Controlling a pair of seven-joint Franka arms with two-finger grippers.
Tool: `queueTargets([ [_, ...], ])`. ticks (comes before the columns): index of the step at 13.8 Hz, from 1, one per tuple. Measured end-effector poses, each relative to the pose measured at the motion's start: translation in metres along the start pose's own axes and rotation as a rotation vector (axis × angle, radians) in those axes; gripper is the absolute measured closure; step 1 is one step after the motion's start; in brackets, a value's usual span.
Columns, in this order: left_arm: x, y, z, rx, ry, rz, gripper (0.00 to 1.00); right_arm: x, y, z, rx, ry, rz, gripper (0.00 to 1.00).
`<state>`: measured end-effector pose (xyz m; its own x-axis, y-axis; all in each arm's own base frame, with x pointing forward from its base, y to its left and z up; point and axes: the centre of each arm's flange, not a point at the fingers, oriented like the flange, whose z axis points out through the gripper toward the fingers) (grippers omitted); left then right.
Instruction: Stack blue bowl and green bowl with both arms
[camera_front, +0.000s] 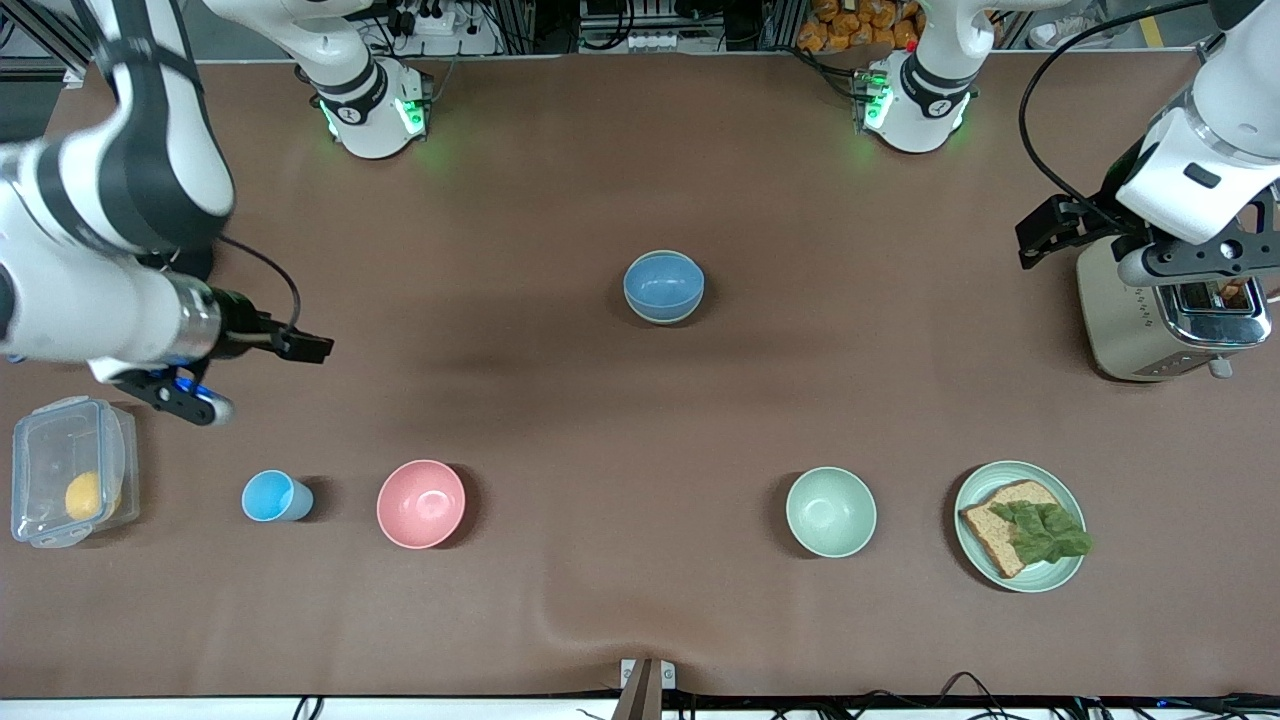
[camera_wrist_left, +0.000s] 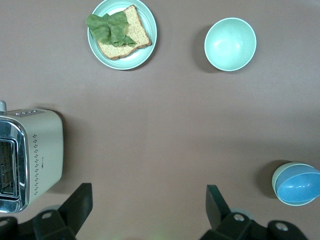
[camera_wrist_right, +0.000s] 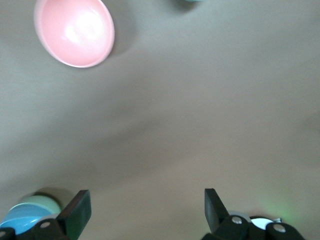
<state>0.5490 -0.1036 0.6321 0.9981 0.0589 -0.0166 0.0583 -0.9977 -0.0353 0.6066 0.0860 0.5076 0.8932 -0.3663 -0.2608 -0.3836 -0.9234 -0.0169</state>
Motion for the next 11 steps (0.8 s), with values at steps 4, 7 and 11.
queueTargets([
  [4, -0.001, -0.003, -0.001, -0.001, -0.003, 0.041, 0.00, -0.030, 0.007, -0.048, 0.027, 0.064, -0.032, 0.00],
  [7, -0.002, -0.001, -0.002, -0.001, -0.002, 0.071, 0.00, -0.043, 0.012, -0.069, 0.032, 0.105, -0.112, 0.00],
  [11, -0.006, 0.015, -0.002, -0.005, -0.008, 0.099, 0.00, -0.064, 0.023, -0.102, 0.051, 0.171, -0.192, 0.00],
])
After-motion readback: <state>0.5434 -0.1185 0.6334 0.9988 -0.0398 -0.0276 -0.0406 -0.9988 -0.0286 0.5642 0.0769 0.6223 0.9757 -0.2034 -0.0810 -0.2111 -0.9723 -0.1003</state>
